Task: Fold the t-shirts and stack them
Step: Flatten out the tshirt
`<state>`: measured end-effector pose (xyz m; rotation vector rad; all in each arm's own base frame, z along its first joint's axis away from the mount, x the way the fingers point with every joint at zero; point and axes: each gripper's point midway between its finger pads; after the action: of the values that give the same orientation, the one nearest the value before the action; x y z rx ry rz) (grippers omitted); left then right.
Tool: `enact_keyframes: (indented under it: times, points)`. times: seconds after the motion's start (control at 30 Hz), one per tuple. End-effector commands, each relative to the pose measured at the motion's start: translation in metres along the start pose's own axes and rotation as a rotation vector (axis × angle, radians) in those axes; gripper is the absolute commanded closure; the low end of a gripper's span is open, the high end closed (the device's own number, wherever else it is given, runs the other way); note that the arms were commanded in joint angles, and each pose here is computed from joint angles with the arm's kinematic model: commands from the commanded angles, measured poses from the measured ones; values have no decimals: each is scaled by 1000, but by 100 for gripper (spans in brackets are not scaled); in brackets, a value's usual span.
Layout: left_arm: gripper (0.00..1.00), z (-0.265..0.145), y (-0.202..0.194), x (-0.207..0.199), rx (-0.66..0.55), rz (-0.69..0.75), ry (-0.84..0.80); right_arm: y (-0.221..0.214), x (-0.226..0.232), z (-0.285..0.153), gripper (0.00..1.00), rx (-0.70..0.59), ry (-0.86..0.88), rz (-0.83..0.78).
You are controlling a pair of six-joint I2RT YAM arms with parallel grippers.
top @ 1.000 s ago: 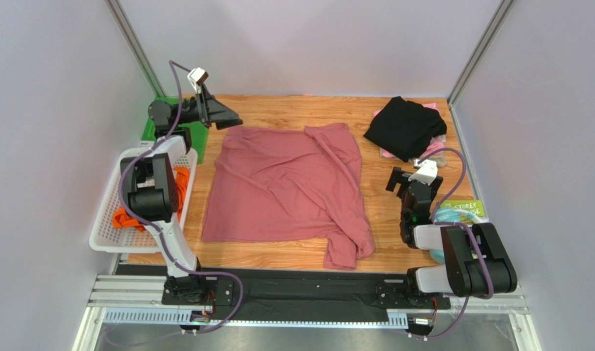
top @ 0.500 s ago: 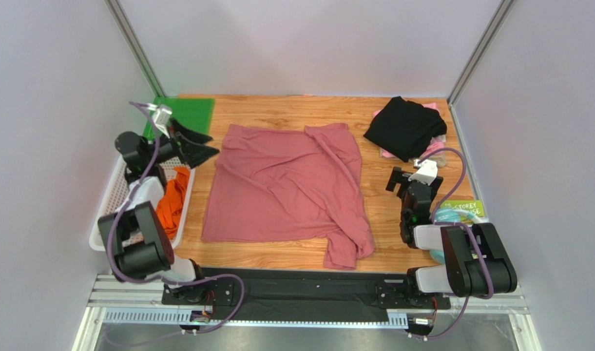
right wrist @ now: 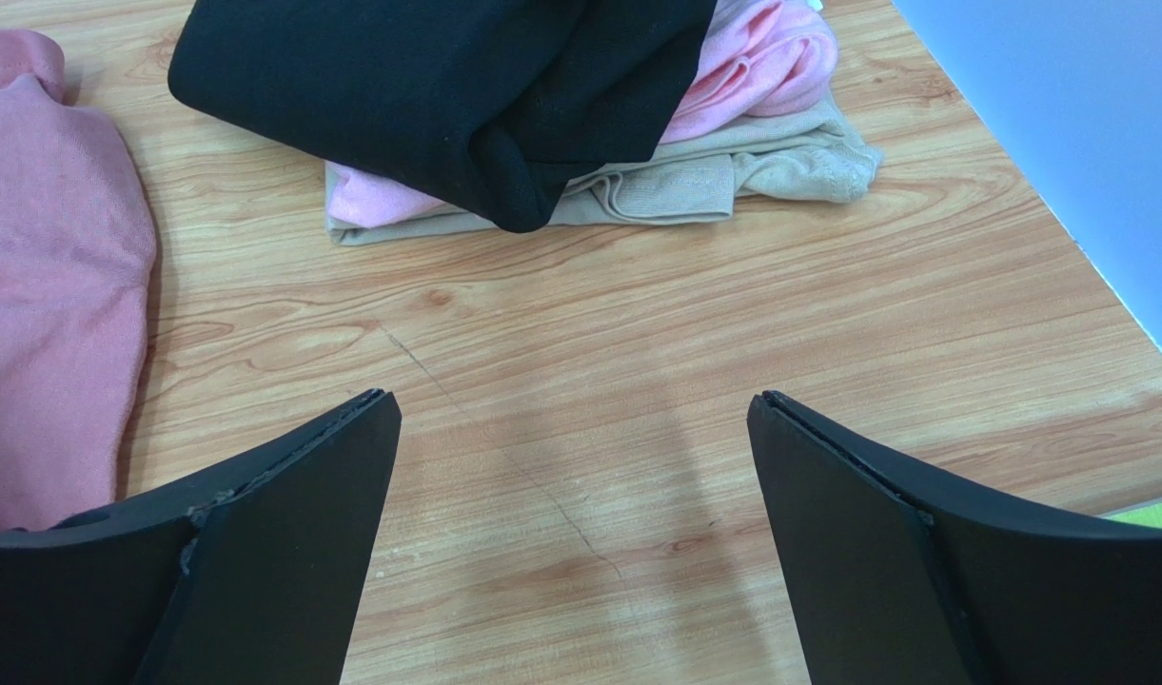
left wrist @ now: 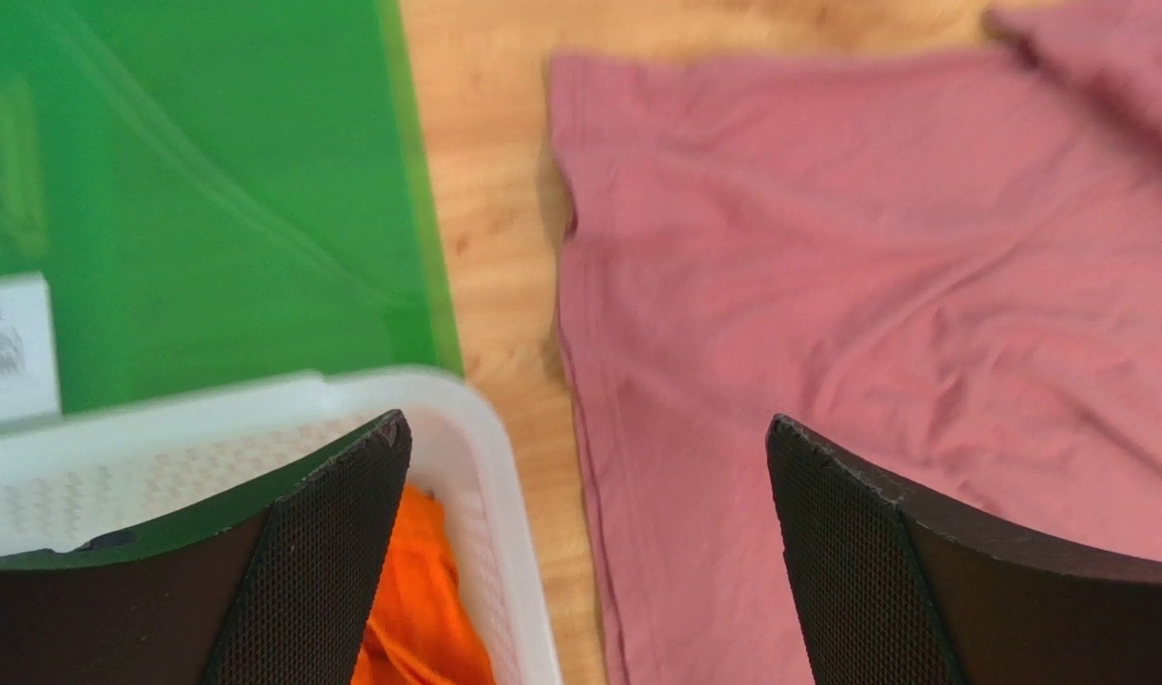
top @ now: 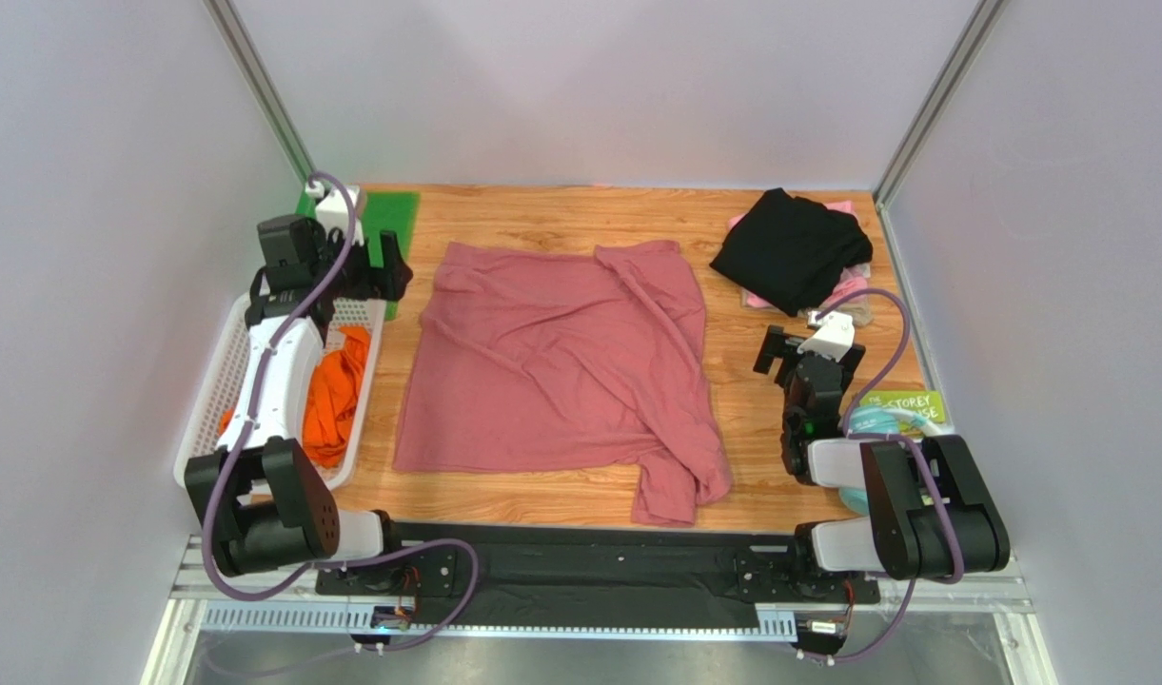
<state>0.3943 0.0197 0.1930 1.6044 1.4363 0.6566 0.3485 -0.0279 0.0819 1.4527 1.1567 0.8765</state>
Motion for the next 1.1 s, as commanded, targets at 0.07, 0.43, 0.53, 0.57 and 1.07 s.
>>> enact_keyframes:
  times: [0.07, 0.43, 0.53, 0.57, 1.07]
  points:
    - [0, -19, 33, -51, -8, -21, -21, 27, 0, 5, 0, -85, -18, 37]
    - [0, 2, 2, -102, 250, 88, -126, 27, 0, 5, 0, -84, -17, 35]
    - [0, 8, 5, -96, 248, 111, -108, 27, 0, 5, 0, -84, -18, 37]
    - [0, 11, 8, -96, 248, 101, -106, 27, 1, 5, 0, -84, -15, 38]
    - [0, 22, 34, -82, 242, 0, -157, 153, 43, -9, 0, 8, 42, -24]
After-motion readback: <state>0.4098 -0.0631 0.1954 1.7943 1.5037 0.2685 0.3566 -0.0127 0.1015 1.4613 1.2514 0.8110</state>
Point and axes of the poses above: each gripper's point midway between its finger pads, its own z axis out along the fingers, its own x axis along the line the jaws close on, y = z × x, and after that the axes turned 4 degrees about -z, right-handed
